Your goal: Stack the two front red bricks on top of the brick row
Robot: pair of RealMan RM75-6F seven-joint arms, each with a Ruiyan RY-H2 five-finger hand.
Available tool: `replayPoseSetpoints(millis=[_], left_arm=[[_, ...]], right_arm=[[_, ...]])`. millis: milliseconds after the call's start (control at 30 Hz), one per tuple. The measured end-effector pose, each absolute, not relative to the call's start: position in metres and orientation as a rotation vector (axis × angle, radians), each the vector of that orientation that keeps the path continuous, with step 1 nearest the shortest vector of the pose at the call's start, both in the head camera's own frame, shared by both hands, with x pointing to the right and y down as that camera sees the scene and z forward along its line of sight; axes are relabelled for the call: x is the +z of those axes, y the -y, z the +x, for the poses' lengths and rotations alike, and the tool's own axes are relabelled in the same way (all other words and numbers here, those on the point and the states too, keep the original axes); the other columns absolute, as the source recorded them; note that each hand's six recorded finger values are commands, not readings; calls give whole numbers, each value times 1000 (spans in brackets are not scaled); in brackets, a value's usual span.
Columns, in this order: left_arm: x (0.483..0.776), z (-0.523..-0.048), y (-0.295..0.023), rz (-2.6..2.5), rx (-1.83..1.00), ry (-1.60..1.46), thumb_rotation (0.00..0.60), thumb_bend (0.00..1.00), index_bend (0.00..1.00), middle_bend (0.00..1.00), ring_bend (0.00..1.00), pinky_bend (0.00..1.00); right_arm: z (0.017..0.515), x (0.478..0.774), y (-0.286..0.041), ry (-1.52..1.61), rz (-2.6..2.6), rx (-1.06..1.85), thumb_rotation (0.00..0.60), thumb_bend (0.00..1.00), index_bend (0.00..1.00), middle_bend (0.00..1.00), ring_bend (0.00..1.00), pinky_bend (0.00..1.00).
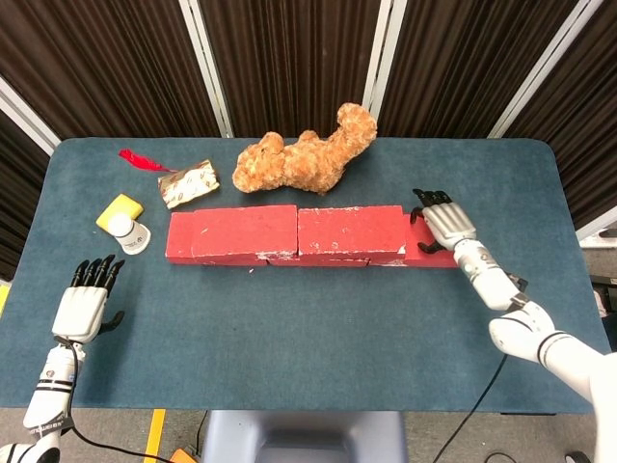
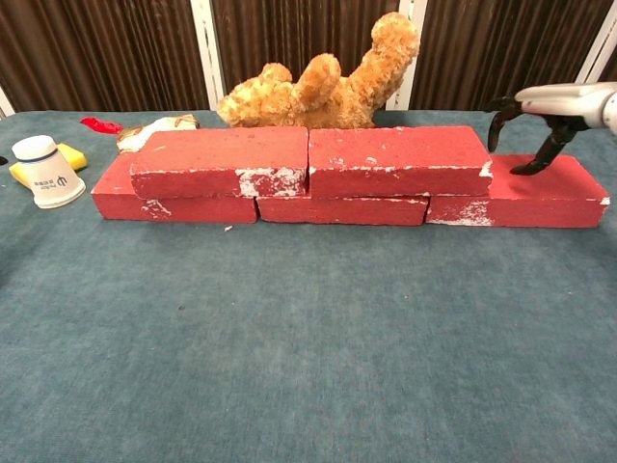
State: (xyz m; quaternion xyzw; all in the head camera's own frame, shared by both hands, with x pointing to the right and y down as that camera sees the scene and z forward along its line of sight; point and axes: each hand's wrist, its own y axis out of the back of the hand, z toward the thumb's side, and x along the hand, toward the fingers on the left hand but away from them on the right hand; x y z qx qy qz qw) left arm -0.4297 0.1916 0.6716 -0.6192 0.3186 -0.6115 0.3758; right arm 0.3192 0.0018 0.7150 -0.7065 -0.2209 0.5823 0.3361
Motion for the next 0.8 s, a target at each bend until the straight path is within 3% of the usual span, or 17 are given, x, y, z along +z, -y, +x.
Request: replayPoseSetpoints(millis=[67,133,233,367,633,800], left_arm=[[669,-429,-191,-1577,-1557,-821,600,281,0,0,0,0],[666,-429,-190,-1565,-1545,-829,600,299,0,0,0,0],[659,-429,-189,-1542,-1528,-850,600,306,0,0,0,0],[647,-430,-187,-1502,-1518,-891,600,306,0,0,0,0],[624,-430,-189,-1450,-1543,-939,600,306,0,0,0,4],[618,-422,-193,-1459,-1523,-927,600,305,0,0,0,5]], right_arm=[[325,707,-5,601,-1840,1505,600,401,69,0,0,63],[331,695,-11,635,-1840,1478,600,370,4,0,0,41],[343,672,-30,688,-1837,1427,600,296,0,0,0,3],[368,635,-68,768,-1772,1369,600,267,0,0,0,0],[428,554,-184,902,-1528,1429,600,261,0,0,0,0],[440,531,-202,912,-1512,1496,600,262,0,0,0,0]])
